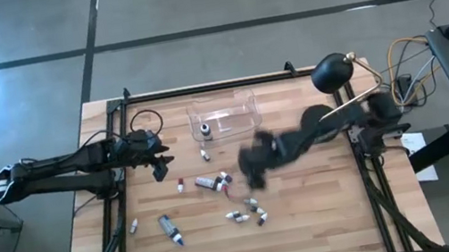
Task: Pick & Place food coloring
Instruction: Put the large purple food coloring bottle into the transparent bin
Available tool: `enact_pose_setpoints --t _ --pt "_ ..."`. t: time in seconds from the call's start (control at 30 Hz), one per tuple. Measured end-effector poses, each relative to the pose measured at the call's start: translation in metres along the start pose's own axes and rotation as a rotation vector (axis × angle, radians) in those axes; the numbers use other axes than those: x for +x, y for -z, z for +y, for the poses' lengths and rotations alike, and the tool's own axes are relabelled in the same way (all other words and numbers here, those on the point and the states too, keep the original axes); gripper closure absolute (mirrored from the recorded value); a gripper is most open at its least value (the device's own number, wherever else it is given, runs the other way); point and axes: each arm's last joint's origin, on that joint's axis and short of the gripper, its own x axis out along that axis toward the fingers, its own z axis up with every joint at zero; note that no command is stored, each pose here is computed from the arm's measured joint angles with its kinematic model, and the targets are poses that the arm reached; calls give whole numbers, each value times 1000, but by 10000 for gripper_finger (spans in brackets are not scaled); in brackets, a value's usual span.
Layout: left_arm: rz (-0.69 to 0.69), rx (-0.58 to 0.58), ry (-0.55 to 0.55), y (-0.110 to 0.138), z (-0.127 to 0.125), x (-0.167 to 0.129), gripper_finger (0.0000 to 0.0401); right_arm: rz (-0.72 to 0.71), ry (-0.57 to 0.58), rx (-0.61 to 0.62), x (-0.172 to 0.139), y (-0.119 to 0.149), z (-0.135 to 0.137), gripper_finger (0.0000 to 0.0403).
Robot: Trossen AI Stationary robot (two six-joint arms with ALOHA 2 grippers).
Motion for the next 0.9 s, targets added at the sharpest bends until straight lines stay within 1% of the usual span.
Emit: enact_pose_setpoints --t 0.1,0.17,0.2,0.23,0.27,0.3,0.33,0.4,0.43,0.6,0.7,0.77,0.8,0.87,0.9 --pt "-3 0 -5 0 0 0 224 -242 158 325 -26 -27 -41 265" --pt "-7 -1 -9 0 0 0 224 -418 263 531 -42 -38 -68 265" --pt "-6 0 -10 0 0 0 224 -492 309 607 -47 -42 -79 269" --pt "-7 0 -11 0 0 0 224 -557 334 662 -51 -45 -90 276" --pt "-9 1 -15 -1 0 1 224 -606 347 687 -51 -48 -98 284" --pt "-9 4 -16 -1 0 1 224 -645 349 686 -49 -51 -104 292" --pt "-9 7 -16 -1 0 1 224 -668 330 659 -45 -53 -108 301" --pt "-9 18 -16 -1 0 1 224 -665 289 583 -32 -57 -111 319" --pt "-9 21 -16 -1 0 1 224 -647 281 571 -26 -56 -111 328" --pt "-8 22 -16 0 0 1 224 -557 298 578 -2 -51 -107 357" --pt "-8 19 -16 0 0 1 224 -531 257 552 1 -52 -110 358" --pt "-8 19 -16 0 0 1 224 -460 198 528 5 -50 -120 349" --pt "-8 19 -16 0 0 1 224 -399 159 561 7 -48 -129 341" --pt "-8 20 -15 -1 0 1 224 -271 72 688 11 -46 -152 317" --pt "-10 19 -15 -1 0 1 224 -232 26 749 13 -47 -162 301"
